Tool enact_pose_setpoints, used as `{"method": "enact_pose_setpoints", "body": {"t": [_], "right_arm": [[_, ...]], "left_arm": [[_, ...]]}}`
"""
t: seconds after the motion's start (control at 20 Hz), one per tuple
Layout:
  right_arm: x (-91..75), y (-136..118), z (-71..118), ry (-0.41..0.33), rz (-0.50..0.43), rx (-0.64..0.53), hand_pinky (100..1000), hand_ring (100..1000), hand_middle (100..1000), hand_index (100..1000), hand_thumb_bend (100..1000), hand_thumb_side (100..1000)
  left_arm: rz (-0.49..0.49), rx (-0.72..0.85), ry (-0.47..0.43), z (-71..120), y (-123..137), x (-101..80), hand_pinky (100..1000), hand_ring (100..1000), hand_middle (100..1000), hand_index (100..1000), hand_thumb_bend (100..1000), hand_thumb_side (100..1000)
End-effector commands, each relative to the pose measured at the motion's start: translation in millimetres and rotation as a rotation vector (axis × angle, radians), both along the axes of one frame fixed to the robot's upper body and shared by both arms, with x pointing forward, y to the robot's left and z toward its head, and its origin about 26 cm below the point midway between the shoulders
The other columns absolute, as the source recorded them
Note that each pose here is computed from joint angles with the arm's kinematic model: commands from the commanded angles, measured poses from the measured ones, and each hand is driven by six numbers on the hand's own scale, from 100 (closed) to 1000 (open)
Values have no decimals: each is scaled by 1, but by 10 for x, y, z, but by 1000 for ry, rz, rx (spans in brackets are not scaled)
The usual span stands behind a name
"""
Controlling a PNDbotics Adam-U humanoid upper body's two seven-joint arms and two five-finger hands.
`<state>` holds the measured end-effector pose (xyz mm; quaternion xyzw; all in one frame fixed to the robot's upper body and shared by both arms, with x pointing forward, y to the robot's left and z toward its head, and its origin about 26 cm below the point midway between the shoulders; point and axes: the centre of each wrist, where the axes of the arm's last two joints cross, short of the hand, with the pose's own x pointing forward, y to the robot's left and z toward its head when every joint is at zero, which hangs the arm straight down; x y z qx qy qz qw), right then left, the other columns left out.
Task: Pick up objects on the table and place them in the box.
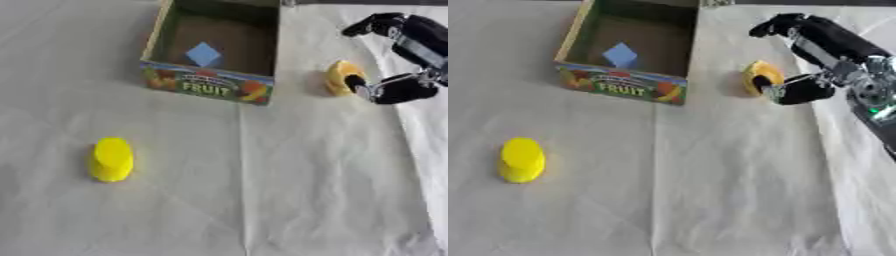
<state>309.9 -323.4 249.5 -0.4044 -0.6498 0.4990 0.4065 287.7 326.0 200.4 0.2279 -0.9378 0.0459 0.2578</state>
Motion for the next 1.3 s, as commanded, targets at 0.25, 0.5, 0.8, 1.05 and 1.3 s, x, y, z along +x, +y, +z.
{"method": "enact_pose_setpoints", "body": {"t": [0.25,0.5,0.8,1.05,1.3], "right_arm": [[-13,-60,97,-13,-48,-39,908,901,830,898,388,100],[51,-139,30,-7,-89,-145,924,919,855,918,471,100],[181,-275,-91,20,-146,-188,918,916,860,916,521,100],[309,-375,-178,48,-177,-150,911,907,858,916,466,100],[434,-415,-211,46,-199,-116,909,904,858,917,425,100]], "left_arm": [[-8,19,-18,74,3,-18,774,783,750,825,157,530],[-11,19,-17,76,0,-17,775,783,750,825,155,530],[-15,16,-16,72,-7,-15,775,783,750,825,151,535],[-19,13,-15,73,-16,-12,775,783,750,824,148,539],[-23,9,-13,66,-22,-11,775,782,750,824,145,541]]}}
